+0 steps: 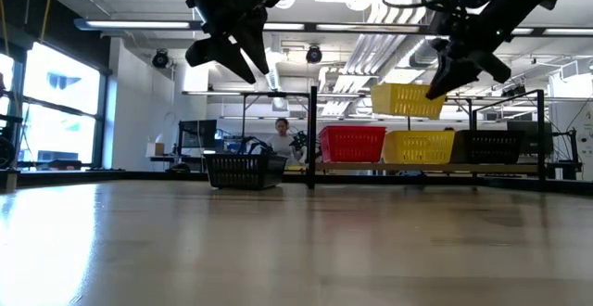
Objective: Stack baskets on shelf by color
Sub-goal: Stack the top yellow bin on top of the yellow bin on the shelf
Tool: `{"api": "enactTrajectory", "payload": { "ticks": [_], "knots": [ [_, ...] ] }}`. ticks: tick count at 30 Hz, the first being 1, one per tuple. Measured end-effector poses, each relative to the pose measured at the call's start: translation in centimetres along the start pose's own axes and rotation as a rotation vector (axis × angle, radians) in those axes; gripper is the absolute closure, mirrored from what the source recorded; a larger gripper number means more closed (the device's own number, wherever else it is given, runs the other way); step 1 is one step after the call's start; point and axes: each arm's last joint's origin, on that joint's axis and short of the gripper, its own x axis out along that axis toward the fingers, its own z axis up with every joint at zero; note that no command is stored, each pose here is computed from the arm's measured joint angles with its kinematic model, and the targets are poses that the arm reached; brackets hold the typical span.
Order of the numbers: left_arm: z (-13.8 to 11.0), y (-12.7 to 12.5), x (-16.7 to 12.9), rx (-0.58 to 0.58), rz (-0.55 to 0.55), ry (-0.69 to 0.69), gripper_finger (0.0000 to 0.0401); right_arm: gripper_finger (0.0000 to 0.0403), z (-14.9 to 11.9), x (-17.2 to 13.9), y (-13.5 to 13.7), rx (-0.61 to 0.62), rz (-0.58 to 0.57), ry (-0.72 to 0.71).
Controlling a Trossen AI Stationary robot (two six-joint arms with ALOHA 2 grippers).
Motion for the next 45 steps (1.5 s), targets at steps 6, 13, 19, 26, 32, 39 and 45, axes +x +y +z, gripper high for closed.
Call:
{"api": "enactTrajectory", "payload": {
  "ticks": [6,13,19,26,32,39,45],
  "knots": [
    [0.0,0.0,0.0,-0.008,0.001,0.000,0.0260,0.0403,-0.7,1.3,-0.4,0.028,0.032,0.062],
    [0.0,0.0,0.0,-0.009,0.002,-0.001,0.0260,0.0403,-1.1,2.4,-0.3,0.036,0.086,0.112],
    [0.0,0.0,0.0,-0.011,0.001,0.000,0.0260,0.0403,-1.2,3.1,-0.3,0.030,0.101,0.143],
    [0.0,0.0,0.0,-0.034,0.001,0.000,0.0260,0.0403,-1.8,3.4,-0.8,0.057,0.083,0.181],
    [0.0,0.0,0.0,-0.035,0.001,0.000,0.0260,0.0403,-1.9,3.4,-0.8,0.060,0.085,0.178],
    [0.0,0.0,0.0,-0.035,0.001,0.000,0.0260,0.0364,-1.8,3.4,-0.8,0.072,0.083,0.178],
    [0.0,0.0,0.0,-0.034,0.001,0.001,0.0260,0.0310,-1.7,3.2,-0.8,0.074,0.080,0.182]
  ]
}}
